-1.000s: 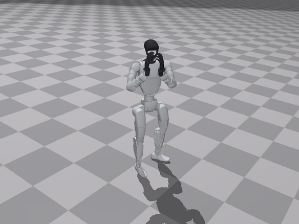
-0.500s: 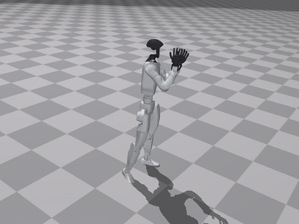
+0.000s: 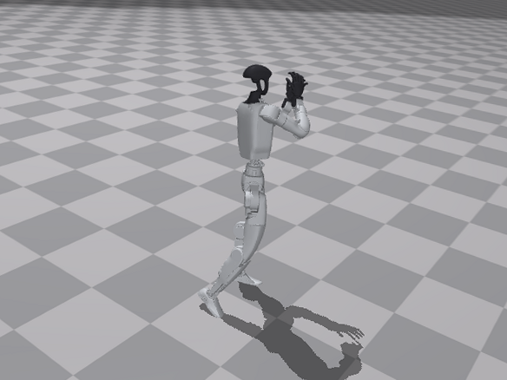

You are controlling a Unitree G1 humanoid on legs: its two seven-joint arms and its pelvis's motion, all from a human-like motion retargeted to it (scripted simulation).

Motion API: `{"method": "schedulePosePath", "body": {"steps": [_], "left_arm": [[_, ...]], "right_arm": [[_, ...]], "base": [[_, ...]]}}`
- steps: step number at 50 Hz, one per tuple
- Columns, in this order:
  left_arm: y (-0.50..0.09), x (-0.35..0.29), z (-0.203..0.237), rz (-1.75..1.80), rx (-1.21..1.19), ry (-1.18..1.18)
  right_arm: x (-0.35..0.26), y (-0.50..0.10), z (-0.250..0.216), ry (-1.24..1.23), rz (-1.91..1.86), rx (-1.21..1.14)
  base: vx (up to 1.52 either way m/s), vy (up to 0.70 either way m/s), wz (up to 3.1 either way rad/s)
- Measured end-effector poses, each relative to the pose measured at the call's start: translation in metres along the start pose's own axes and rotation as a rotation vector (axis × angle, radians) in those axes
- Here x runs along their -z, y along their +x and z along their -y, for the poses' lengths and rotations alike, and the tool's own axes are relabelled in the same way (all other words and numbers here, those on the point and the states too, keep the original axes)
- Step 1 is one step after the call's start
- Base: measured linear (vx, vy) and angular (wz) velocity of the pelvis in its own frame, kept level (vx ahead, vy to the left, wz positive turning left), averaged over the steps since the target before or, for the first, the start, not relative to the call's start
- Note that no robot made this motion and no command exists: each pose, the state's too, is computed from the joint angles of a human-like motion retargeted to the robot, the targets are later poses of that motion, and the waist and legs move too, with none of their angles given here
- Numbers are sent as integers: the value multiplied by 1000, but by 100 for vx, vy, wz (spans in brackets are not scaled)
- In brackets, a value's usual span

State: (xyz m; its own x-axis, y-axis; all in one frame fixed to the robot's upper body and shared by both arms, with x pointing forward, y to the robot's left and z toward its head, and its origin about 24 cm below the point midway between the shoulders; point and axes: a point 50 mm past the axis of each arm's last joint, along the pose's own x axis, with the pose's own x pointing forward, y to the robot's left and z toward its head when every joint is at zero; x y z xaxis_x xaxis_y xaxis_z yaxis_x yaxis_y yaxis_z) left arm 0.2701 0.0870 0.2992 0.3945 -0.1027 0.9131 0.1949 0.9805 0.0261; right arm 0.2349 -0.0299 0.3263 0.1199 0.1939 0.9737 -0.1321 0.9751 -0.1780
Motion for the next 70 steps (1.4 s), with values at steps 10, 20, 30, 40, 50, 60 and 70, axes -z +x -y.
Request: {"method": "schedulePosePath", "body": {"steps": [10,20,30,40,50,60,70], "left_arm": [[-6,-11,18,59,32,-34],[6,-16,6,97,-15,34],[17,-29,5,193,-83,112],[10,-22,33,132,92,14],[13,-18,63,120,160,-48],[30,-37,61,264,140,34],[34,-49,63,354,63,11]], "right_arm": [[-11,0,-20,-19,75,-75],[-6,5,-4,-25,27,-20],[-3,5,24,-2,-8,169],[-5,-3,12,113,-62,22],[4,-7,21,99,-113,70],[-5,4,47,39,-50,151],[-14,2,60,-27,6,133]], "base": [[4,0,-26],[0,-4,-94],[-3,-9,-129],[-4,-13,-128],[-2,-14,-113],[1,-21,-108],[3,-24,-75]]}}
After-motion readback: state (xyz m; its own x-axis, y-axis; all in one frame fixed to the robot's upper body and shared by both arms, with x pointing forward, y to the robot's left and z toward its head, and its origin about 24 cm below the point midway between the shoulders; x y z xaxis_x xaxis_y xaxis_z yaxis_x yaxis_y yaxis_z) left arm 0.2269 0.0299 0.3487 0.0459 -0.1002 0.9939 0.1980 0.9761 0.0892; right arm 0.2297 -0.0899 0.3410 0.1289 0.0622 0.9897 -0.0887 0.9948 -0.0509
